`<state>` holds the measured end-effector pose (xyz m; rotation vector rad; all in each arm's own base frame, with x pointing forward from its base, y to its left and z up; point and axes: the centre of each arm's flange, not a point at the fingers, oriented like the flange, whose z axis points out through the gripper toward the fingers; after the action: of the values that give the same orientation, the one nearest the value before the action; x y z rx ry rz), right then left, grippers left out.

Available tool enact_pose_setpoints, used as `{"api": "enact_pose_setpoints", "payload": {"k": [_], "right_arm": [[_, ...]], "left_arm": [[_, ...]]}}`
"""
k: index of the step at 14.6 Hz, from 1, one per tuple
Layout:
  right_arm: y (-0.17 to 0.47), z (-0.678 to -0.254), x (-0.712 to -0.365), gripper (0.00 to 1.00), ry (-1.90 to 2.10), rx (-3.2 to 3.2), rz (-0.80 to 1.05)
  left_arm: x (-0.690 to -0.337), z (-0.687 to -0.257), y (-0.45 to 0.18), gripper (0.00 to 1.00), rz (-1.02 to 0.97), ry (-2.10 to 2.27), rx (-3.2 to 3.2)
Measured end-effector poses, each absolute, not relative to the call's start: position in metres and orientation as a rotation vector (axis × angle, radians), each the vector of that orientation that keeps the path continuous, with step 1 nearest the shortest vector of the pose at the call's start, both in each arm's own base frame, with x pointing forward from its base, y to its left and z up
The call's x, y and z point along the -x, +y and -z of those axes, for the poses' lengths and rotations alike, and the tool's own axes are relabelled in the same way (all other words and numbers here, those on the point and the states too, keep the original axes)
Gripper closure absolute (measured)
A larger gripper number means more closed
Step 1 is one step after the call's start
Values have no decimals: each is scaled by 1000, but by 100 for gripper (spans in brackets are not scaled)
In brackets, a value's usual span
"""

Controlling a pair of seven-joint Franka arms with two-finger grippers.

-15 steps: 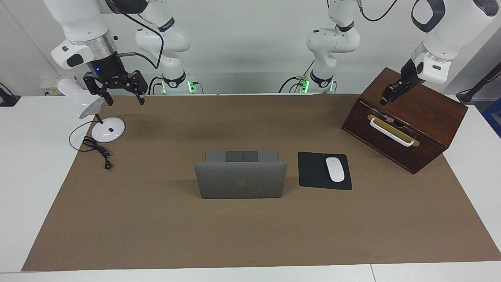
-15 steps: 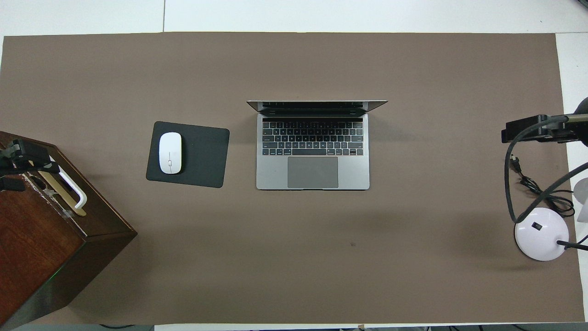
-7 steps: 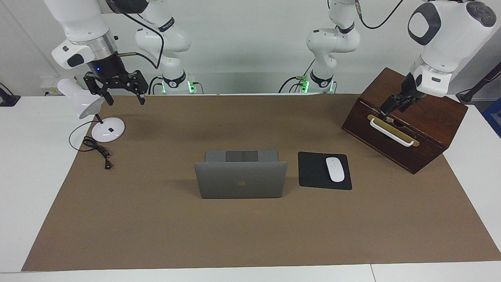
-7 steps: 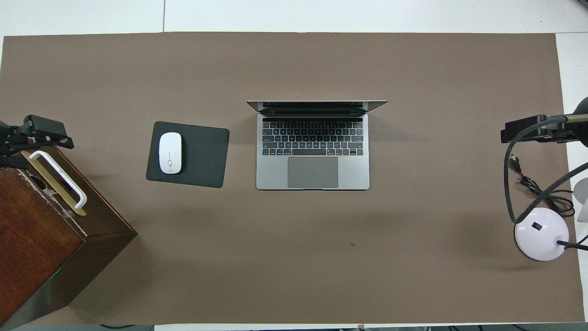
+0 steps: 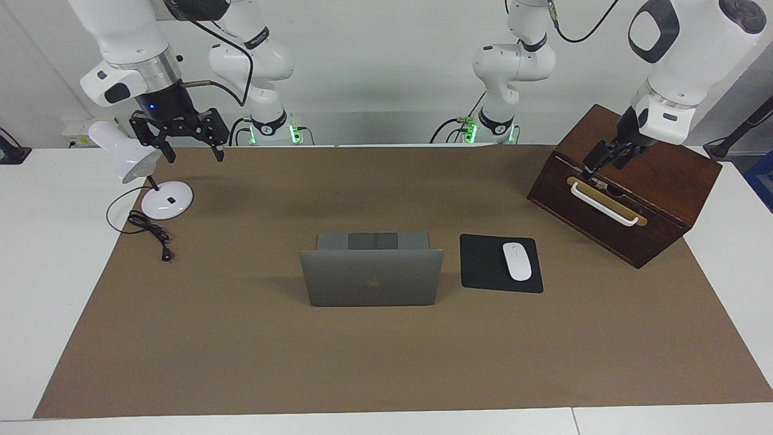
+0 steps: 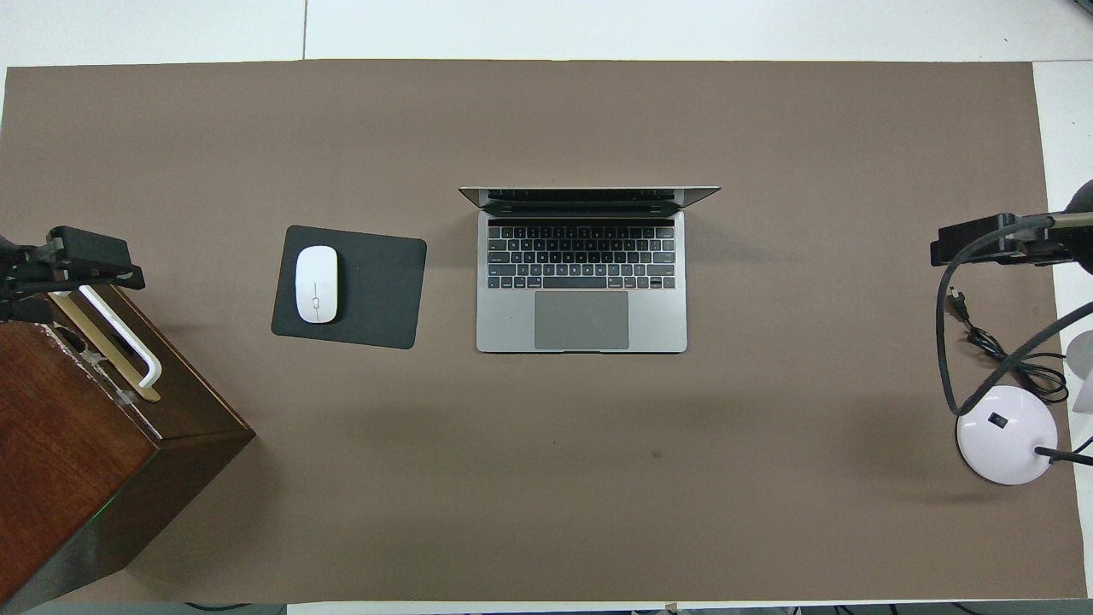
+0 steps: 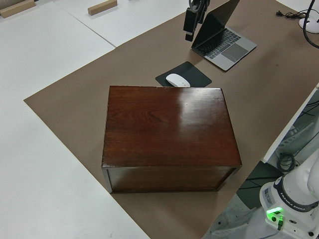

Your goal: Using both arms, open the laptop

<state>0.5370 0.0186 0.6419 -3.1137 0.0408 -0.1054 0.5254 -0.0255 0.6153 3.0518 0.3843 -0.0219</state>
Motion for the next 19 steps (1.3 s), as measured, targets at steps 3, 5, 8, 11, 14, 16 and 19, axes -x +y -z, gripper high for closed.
{"api": "enact_pose_setpoints", "payload": {"k": [3, 5, 8, 11, 14, 16, 19], "right_arm": [[19, -642, -537, 0, 41, 3114, 105], [19, -642, -537, 0, 41, 3114, 105], [19, -642, -537, 0, 41, 3114, 105], [19, -642, -537, 0, 41, 3114, 105], [19, -642, -537, 0, 41, 3114, 105], [19, -642, -537, 0, 41, 3114, 105], [19, -642, -537, 0, 41, 3114, 105]], "left_arm": [[-528, -617, -27, 0, -20, 379, -3050], [-531, -623, -22, 0, -55, 392, -3043], [-537, -625, -17, 0, -65, 408, -3041], [-543, -619, -17, 0, -54, 408, -3044], [-543, -621, -17, 0, -62, 399, -3054], [-543, -624, -19, 0, -71, 391, -3056], [-543, -629, -19, 0, -86, 384, -3056]]}}
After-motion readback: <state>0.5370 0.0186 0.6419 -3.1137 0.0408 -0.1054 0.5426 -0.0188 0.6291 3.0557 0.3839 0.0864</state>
